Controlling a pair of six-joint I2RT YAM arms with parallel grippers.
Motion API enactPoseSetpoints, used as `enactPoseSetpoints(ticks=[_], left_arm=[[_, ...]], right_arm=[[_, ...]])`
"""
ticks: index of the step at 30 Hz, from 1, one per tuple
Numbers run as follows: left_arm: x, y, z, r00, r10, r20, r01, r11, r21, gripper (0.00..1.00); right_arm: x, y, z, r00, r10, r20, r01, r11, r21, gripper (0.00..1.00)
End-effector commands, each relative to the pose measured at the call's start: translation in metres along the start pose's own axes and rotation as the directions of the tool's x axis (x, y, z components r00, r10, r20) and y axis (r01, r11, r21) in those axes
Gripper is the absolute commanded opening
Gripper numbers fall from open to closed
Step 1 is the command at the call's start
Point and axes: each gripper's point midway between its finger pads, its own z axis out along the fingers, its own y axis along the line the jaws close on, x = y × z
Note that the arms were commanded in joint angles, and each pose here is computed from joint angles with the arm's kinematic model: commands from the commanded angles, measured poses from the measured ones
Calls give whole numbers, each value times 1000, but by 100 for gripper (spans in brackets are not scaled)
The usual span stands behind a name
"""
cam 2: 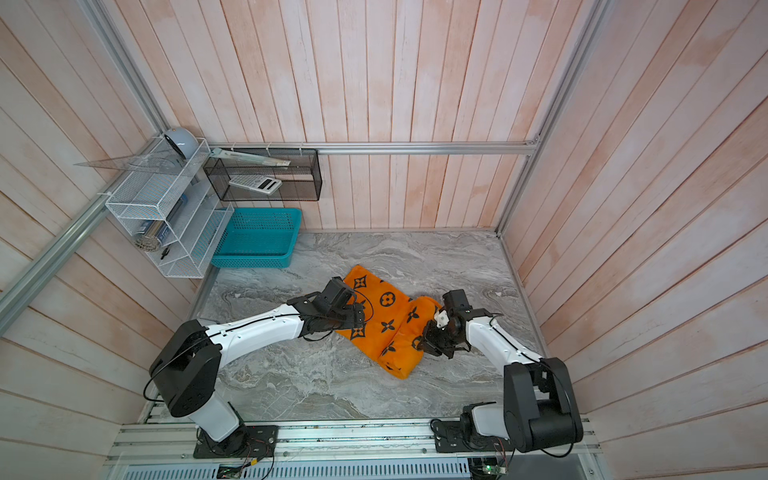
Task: Roll up the pillowcase
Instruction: Roll the pillowcase at the center of the board.
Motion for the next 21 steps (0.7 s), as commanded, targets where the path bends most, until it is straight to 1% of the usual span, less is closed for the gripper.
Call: enactPoseSetpoints(ticks=[1,2,3,5,6,10,14,21], left_arm=[[11,11,13,999,21,-26,-22,999,-39,96],[12,13,18,999,18,-33,-19,999,-48,96],[13,15,22,999,17,-40,-19,998,-53,96],[16,18,27,999,13,-50,-17,998,-63,96],[17,19,29,999,14,-52,-17,998,-66,96],[21,27,32,998,6,-57,-11,996,-88,96],[22,35,33,998,-3,-55,-3,995,-104,96],[28,44,35,998,-2,-69,-6,992,-125,95]], right_arm=[[8,-2,-9,999,-5,-45,6,999,42,0],[5,3,-10,999,-8,-47,9,1000,29,0],[2,8,-10,999,-10,-47,11,1000,18,7],[-3,17,-11,999,-18,-44,18,1000,-2,18],[-5,23,-11,999,-24,-41,24,1000,-9,26],[-12,46,-15,997,-72,-17,72,997,-27,39],[-15,65,-12,993,-113,-22,113,993,-28,44],[-21,95,-3,984,-178,-21,177,984,-26,49]])
